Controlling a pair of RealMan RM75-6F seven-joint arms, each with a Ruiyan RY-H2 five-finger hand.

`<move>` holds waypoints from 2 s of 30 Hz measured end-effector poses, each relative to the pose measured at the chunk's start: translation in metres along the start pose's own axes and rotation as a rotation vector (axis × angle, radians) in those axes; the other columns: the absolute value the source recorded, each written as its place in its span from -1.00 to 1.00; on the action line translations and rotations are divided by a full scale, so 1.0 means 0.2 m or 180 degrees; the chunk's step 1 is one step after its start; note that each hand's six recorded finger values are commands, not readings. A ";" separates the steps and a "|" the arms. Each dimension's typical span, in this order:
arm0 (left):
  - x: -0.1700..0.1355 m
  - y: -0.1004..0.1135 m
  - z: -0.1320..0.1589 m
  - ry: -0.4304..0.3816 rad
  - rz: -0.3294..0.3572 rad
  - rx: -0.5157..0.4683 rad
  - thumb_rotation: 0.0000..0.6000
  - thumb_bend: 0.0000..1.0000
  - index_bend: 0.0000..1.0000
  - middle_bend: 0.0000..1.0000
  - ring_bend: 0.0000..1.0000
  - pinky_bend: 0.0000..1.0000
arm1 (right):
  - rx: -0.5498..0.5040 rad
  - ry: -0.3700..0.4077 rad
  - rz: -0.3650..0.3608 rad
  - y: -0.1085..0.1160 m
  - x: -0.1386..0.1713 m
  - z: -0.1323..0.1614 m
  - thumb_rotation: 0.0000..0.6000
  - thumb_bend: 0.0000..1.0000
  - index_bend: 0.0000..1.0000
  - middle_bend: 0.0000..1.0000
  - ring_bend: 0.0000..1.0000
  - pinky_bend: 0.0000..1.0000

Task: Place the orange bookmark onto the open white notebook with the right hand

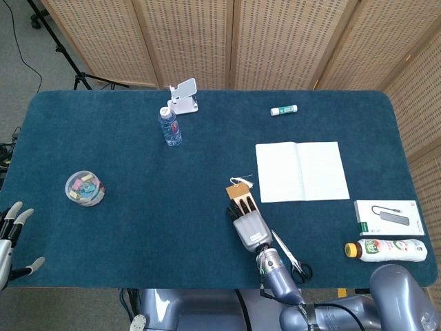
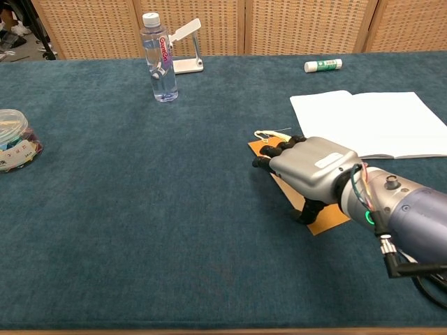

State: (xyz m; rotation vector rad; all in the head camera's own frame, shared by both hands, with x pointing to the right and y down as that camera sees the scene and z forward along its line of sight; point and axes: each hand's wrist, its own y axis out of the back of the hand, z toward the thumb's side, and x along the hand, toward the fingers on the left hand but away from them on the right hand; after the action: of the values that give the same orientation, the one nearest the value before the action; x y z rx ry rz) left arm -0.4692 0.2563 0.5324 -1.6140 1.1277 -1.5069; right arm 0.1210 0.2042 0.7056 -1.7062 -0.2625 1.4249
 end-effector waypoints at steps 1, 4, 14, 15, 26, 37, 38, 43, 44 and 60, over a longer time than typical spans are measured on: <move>0.00 0.00 0.00 0.0000 0.0000 0.0003 1.00 -1.00 -1.00 -1.00 -1.00 -1.00 | 0.0022 -0.0027 -0.0006 0.00 0.00 -0.02 1.00 -1.00 -1.00 -1.00 -1.00 -1.00; 0.00 0.00 0.00 0.0001 -0.0003 0.0006 1.00 -1.00 -1.00 -1.00 -1.00 -1.00 | 0.0077 -0.0111 -0.0035 -0.01 -0.01 -0.08 1.00 -1.00 -1.00 -1.00 -1.00 -1.00; 0.00 -0.01 0.01 -0.0007 -0.0021 0.0015 1.00 -1.00 -1.00 -1.00 -1.00 -1.00 | -0.0085 -0.0367 0.0016 0.00 -0.02 -0.20 1.00 -1.00 -1.00 -1.00 -1.00 -1.00; 0.00 -0.01 0.01 -0.0007 -0.0021 0.0014 1.00 -1.00 -1.00 -1.00 -1.00 -1.00 | -0.0141 -0.0380 0.0037 -0.01 -0.02 -0.21 1.00 -1.00 -1.00 -1.00 -1.00 -1.00; 0.00 -0.01 0.01 -0.0019 -0.0028 -0.0003 1.00 -1.00 -1.00 -1.00 -1.00 -1.00 | -0.0957 -0.0461 0.0122 0.04 0.00 -0.22 1.00 -1.00 -1.00 -1.00 -1.00 -1.00; -0.01 0.01 0.00 -0.0020 -0.0014 -0.0042 1.00 -1.00 -1.00 -1.00 -1.00 -1.00 | -0.1160 -0.0602 0.0062 0.03 -0.01 -0.22 1.00 -1.00 -1.00 -0.91 -0.80 -1.00; -0.01 0.01 0.00 -0.0018 -0.0015 -0.0045 1.00 -1.00 -1.00 -1.00 -1.00 -1.00 | -0.1216 -0.0651 0.0056 0.03 0.00 -0.22 1.00 -1.00 -1.00 -0.92 -0.85 -1.00; -0.01 0.00 0.00 -0.0005 -0.0024 -0.0048 1.00 -1.00 -1.00 -1.00 -1.00 -1.00 | -0.1439 -0.0833 0.0038 0.06 0.05 -0.23 1.00 -1.00 -0.96 -1.00 -1.00 -1.00; -0.01 0.00 0.00 -0.0007 -0.0026 -0.0048 1.00 -1.00 -1.00 -1.00 -1.00 -1.00 | -0.1448 -0.0887 0.0035 0.07 0.06 -0.23 1.00 -1.00 -0.93 -1.00 -1.00 -1.00; -0.01 0.01 0.00 -0.0003 -0.0013 -0.0056 1.00 -1.00 -1.00 -1.00 -1.00 -1.00 | -0.1694 -0.1321 0.0172 0.04 0.04 -0.24 1.00 -1.00 -0.51 -1.00 -1.00 -1.00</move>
State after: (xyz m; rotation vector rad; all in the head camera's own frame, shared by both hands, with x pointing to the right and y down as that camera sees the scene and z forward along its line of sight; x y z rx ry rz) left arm -0.4702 0.2576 0.5300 -1.6293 1.1408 -1.5027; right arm 0.1632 0.1812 0.6926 -1.8127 -0.8957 1.8598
